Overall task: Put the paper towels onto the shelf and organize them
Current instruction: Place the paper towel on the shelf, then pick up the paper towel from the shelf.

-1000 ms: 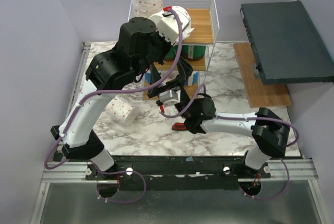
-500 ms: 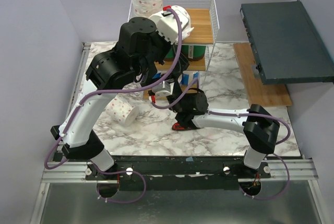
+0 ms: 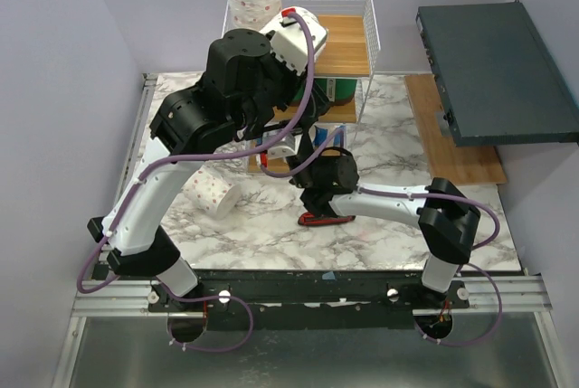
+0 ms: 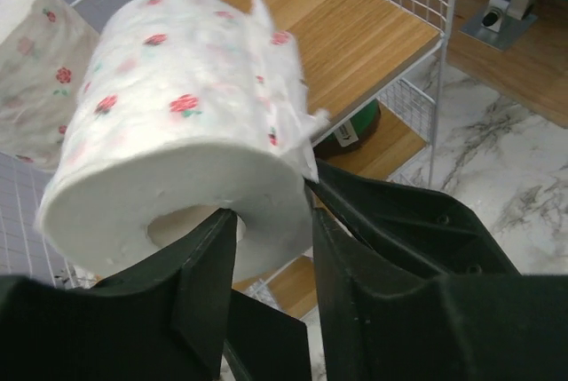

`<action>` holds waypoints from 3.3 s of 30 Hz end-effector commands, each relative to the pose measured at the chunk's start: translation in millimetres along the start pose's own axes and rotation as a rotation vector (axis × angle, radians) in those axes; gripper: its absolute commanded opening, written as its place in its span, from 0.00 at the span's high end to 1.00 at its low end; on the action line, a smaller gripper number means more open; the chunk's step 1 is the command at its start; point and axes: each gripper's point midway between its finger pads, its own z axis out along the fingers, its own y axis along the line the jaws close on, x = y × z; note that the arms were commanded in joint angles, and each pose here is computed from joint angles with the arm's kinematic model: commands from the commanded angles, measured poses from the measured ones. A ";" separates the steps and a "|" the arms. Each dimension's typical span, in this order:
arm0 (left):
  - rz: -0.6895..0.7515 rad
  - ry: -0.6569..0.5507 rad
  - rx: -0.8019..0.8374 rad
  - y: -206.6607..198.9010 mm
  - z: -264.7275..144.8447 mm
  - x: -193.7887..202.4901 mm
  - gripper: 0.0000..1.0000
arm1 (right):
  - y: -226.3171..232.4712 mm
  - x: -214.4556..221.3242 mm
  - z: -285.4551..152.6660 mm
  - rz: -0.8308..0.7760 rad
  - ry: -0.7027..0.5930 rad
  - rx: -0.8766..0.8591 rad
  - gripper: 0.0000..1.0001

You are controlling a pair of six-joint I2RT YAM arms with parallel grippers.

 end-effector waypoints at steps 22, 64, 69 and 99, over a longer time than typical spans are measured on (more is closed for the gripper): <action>-0.140 -0.292 -0.036 26.5 -75.5 -69.8 0.06 | -70.6 -1.9 15.2 0.142 -0.001 0.284 0.00; -0.288 -0.356 -0.229 54.8 -121.8 21.1 0.01 | -80.3 47.3 85.3 0.354 0.526 0.158 0.18; -0.291 -0.331 -0.220 50.3 -113.6 33.3 0.01 | -78.1 50.8 84.4 0.360 0.589 0.119 0.19; -0.425 -0.361 -0.040 19.6 -58.3 37.2 0.01 | -67.3 43.3 57.5 0.659 0.868 0.035 0.00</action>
